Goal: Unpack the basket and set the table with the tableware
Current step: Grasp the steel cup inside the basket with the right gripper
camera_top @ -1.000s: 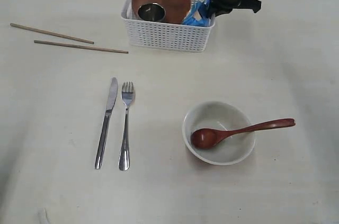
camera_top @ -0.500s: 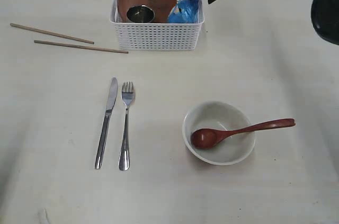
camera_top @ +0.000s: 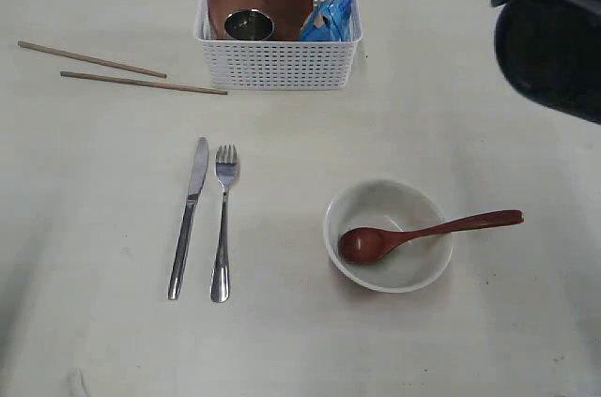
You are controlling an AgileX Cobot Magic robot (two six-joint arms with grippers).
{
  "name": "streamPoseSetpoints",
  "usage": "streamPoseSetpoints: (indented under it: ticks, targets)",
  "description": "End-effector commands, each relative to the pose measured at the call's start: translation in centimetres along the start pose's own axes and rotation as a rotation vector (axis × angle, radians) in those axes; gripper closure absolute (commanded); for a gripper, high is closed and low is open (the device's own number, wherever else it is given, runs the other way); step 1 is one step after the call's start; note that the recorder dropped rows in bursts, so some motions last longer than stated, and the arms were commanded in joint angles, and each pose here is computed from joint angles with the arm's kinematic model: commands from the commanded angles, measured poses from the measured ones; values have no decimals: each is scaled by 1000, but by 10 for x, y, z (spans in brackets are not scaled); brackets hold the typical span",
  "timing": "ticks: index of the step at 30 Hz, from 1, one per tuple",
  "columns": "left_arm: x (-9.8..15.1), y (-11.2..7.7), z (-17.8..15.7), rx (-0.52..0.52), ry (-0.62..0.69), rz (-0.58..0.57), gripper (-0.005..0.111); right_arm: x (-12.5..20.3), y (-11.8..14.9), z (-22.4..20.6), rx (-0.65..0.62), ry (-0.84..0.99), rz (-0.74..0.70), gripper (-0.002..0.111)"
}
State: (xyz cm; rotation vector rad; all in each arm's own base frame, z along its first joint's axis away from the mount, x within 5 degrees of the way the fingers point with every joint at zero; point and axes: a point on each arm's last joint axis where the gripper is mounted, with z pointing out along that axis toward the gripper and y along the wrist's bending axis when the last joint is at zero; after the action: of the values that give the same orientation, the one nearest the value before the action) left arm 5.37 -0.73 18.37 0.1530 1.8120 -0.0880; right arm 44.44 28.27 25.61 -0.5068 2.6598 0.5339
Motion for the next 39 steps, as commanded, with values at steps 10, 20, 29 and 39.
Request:
streamPoseSetpoints:
  ticks: [10, 20, 29, 39]
  targets:
    - [0, 0, 0, -2, -13, -2, 107, 13, -5, 34, 207, 51, -32, 63]
    - [0, 0, 0, -2, -13, -2, 107, 25, -17, 74, 223, 129, -19, 63]
    - [0, 0, 0, -2, -13, -2, 107, 27, -18, 77, 222, 138, -29, 101]
    - [0, 0, 0, -2, -13, -2, 107, 12, -10, 37, 248, 51, -56, 109]
